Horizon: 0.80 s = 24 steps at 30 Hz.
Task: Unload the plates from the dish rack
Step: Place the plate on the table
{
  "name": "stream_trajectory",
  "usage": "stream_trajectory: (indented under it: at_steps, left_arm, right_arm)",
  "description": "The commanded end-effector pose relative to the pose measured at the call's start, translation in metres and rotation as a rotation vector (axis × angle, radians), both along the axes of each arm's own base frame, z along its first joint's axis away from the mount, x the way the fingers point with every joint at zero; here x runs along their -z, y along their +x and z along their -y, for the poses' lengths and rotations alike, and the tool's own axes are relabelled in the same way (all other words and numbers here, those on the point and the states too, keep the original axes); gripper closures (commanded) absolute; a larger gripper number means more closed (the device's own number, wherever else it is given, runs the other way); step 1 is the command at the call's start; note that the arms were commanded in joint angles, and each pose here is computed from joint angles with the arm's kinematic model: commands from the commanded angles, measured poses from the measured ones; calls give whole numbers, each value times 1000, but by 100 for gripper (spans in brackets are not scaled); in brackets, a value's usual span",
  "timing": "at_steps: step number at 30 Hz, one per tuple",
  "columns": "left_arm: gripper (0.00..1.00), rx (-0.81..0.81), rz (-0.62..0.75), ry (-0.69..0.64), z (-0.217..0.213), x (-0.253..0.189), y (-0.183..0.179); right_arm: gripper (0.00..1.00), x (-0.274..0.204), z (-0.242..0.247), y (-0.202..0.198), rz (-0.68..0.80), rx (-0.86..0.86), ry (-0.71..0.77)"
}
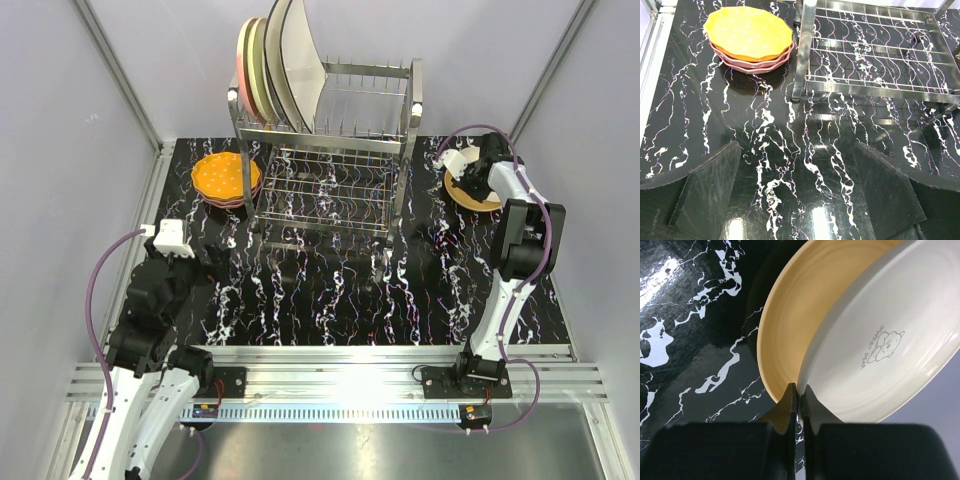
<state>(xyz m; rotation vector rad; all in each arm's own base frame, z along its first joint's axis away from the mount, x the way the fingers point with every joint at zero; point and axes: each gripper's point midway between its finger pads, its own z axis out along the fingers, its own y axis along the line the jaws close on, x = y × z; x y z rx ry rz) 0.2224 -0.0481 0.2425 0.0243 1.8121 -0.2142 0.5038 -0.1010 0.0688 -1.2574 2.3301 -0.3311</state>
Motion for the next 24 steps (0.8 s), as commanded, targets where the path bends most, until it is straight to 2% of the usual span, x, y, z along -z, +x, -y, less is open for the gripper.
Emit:
stream_trajectory:
  at_steps: [1, 7, 18, 21, 22, 24]
  left_arm:
    - [1, 20, 48, -6, 4, -12, 5]
    - [1, 21, 49, -6, 4, -12, 4]
    - [1, 21, 52, -7, 4, -13, 4]
    - [1, 23, 52, -7, 4, -13, 4]
    - [1, 23, 54, -8, 4, -13, 4]
    - [1, 20, 54, -7, 3, -13, 4]
  right_arm:
    - [94, -17, 8, 14, 59, 7, -36]
    - [92, -15, 6, 9, 42, 8, -36]
    - [82, -19, -6, -3, 28, -8, -23]
    - [68, -24, -6, -5, 37, -2, -23]
    - [58, -26, -7, -5, 42, 0, -20]
    - [50, -34, -8, -7, 56, 4, -14]
